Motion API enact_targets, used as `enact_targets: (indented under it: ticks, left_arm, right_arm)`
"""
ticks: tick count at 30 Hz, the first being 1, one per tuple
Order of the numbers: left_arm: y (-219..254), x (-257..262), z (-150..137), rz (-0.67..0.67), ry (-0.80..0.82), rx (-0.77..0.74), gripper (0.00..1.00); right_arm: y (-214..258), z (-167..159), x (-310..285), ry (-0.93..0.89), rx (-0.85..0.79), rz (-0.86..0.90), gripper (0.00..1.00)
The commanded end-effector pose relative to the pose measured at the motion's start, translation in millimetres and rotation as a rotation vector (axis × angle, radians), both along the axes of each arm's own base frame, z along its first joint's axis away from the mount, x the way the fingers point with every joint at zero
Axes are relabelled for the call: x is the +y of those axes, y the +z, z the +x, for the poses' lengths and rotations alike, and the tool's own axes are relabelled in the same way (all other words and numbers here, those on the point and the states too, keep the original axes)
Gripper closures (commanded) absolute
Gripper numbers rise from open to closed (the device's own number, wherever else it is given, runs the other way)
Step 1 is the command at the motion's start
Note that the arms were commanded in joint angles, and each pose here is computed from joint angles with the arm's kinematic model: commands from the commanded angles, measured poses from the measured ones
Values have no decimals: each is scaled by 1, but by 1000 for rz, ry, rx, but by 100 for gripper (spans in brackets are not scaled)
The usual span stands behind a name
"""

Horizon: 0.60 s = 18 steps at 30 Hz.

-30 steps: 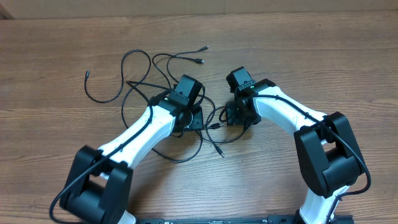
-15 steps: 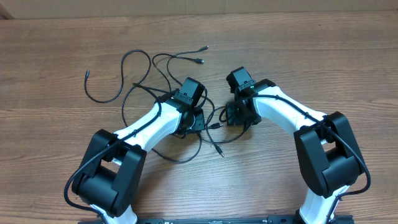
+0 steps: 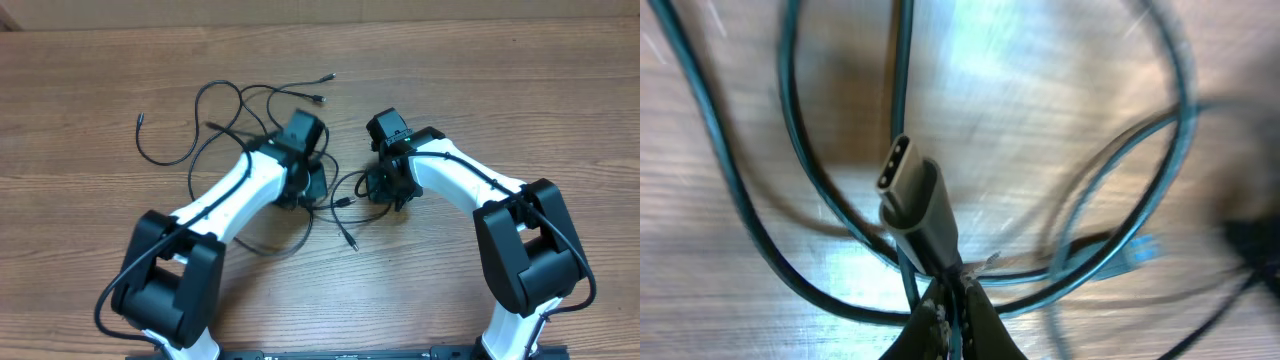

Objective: Untangle cables
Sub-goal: 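Lift the left gripper up holding the USB-C cable end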

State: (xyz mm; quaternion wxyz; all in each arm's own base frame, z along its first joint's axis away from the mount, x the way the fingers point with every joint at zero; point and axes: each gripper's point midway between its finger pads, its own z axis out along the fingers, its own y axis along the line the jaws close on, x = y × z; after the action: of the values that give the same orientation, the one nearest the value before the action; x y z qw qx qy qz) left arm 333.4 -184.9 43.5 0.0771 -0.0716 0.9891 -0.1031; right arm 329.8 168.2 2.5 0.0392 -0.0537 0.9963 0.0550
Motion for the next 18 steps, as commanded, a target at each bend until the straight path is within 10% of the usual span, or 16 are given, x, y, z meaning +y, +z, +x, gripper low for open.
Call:
enact_targets:
  ticks: [1, 12, 18]
  left_arm:
    - [68, -5, 36, -86, 16, -166, 96]
    - [169, -8, 75, -184, -39, -377, 96]
    - [221, -10, 93, -208, -72, -511, 96]
  right_arm:
    - [-6, -5, 0, 33, 22, 12, 71]
    - [-6, -4, 0, 33, 22, 12, 92]
    - [-6, -4, 0, 33, 19, 14, 72]
